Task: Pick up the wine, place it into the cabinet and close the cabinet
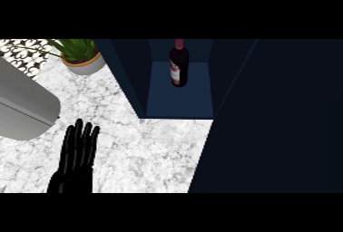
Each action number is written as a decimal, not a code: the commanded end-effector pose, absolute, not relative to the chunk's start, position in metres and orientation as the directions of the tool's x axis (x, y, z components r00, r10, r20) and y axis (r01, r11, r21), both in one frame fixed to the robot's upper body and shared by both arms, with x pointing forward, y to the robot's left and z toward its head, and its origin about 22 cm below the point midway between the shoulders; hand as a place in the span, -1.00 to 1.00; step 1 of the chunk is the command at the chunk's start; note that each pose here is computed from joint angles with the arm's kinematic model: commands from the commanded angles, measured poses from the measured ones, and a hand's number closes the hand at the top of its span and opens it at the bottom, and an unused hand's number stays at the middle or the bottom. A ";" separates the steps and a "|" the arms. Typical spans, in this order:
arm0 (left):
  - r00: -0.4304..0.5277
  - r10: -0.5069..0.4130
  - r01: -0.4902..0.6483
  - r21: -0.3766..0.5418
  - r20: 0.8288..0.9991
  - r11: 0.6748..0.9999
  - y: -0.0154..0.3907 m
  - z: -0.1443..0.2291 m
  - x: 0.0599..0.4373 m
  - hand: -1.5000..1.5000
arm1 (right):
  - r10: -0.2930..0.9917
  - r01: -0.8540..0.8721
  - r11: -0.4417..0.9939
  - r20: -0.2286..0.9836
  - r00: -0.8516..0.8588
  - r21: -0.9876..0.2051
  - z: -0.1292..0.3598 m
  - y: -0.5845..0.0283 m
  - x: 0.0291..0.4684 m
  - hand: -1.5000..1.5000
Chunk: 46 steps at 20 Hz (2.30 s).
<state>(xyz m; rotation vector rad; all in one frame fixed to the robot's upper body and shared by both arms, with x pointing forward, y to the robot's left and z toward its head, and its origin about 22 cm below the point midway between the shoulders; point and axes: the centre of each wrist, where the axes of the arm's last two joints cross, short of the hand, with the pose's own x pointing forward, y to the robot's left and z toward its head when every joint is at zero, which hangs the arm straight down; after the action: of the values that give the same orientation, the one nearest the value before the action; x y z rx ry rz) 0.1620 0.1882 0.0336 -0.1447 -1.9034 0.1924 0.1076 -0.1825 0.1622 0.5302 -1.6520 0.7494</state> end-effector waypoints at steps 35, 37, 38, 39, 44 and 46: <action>-0.377 0.220 0.063 -0.212 0.899 0.975 0.354 0.082 0.137 -1.00 | -0.013 -0.719 0.678 0.976 -0.220 -0.153 0.259 0.032 0.236 1.00; -0.368 0.223 0.071 -0.212 0.903 0.975 0.355 0.088 0.135 -1.00 | 0.003 -0.716 0.679 0.976 -0.216 -0.161 0.269 0.041 0.256 1.00; -0.385 0.206 0.057 -0.199 0.900 0.978 0.351 0.093 0.136 -1.00 | -0.002 -0.733 0.663 0.979 -0.203 -0.150 0.269 0.039 0.273 1.00; -0.376 0.225 0.072 -0.214 0.899 0.974 0.363 0.095 0.142 -1.00 | 0.012 -0.723 0.675 0.983 -0.186 -0.145 0.264 0.050 0.272 1.00; -0.397 0.218 0.096 -0.196 0.892 0.976 0.363 0.102 0.142 -1.00 | 0.135 -0.918 0.396 0.991 0.027 -0.029 0.258 0.049 0.289 1.00; -0.411 0.216 0.079 -0.201 0.886 0.976 0.370 0.099 0.144 -1.00 | 0.131 -0.936 0.350 0.989 0.071 0.021 0.244 0.046 0.309 1.00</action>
<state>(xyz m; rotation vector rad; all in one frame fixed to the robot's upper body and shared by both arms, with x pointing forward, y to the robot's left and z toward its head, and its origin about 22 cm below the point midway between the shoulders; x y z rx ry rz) 0.1427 0.3613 0.0963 -0.2164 -1.9739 0.1492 0.2833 0.0462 0.2577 0.7700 -1.3611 0.9205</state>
